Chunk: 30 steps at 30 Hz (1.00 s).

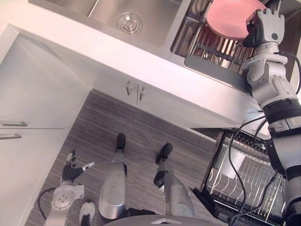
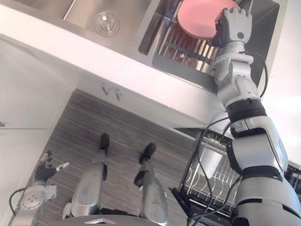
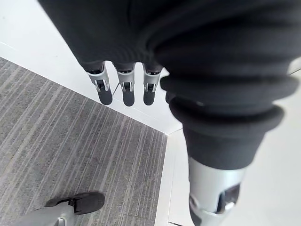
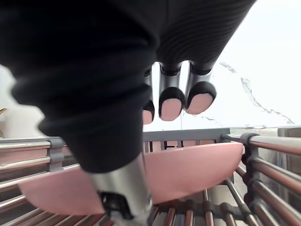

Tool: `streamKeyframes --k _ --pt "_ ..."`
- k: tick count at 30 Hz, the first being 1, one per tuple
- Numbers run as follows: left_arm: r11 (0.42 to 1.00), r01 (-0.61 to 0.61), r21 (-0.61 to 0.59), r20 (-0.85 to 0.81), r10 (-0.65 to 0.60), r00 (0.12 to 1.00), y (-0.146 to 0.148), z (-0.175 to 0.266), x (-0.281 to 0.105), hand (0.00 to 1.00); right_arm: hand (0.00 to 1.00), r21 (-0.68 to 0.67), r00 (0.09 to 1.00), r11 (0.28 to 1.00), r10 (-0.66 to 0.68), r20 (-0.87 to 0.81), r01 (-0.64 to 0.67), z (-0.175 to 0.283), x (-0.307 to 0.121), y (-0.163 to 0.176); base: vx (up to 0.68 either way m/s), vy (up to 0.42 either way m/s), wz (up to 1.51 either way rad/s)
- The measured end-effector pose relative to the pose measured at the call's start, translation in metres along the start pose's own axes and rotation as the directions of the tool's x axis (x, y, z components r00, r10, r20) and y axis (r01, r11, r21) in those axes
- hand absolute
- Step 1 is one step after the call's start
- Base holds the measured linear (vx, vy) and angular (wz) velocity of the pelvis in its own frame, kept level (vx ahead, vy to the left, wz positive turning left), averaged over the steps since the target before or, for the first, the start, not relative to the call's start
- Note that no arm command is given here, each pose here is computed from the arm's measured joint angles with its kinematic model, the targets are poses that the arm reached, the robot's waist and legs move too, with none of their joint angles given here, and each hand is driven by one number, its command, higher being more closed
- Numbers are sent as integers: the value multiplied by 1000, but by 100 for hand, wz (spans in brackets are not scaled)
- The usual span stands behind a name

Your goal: Walk over to the sink, pick up the cup, carry it to the dishwasher, place the cup inside the dishwasher, then close the dishwasher door

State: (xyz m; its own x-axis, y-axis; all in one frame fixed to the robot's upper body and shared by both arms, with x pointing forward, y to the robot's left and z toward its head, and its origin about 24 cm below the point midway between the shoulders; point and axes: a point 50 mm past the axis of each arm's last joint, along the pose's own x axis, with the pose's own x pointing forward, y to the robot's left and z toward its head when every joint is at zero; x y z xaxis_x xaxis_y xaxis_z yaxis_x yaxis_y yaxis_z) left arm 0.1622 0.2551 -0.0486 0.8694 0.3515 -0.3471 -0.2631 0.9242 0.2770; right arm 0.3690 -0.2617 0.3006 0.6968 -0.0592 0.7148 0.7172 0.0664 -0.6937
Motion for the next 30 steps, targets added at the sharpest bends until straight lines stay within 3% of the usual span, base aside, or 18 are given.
streamKeyframes --k 17,20,22,23,25,30 --pt "1000 -4 -7 12 4 1000 -1 3 0 0 100 94 987 985 -151 51 146 9 -12 -5 2 -1 -2" --pt "1000 -15 -11 10 15 1000 -2 3 0 0 100 138 953 944 -303 -6 301 3 -16 -17 0 0 0" --pt "1000 -18 -22 3 18 1000 -5 1 -1 0 100 182 840 821 -521 -150 541 -10 -11 -50 0 0 0" --pt "1000 -17 -21 -3 17 1000 -6 -1 -2 0 0 182 815 795 -553 -174 578 -13 -9 -56 0 0 0" --pt "1000 -10 -10 -17 10 1000 -9 -5 -3 0 0 200 754 728 -616 -231 656 -14 -6 -68 15 2 0" --pt "1000 -19 -11 -40 19 999 -13 -12 -4 0 0 265 706 656 -632 -319 707 -13 -6 -72 -1 3 -6"
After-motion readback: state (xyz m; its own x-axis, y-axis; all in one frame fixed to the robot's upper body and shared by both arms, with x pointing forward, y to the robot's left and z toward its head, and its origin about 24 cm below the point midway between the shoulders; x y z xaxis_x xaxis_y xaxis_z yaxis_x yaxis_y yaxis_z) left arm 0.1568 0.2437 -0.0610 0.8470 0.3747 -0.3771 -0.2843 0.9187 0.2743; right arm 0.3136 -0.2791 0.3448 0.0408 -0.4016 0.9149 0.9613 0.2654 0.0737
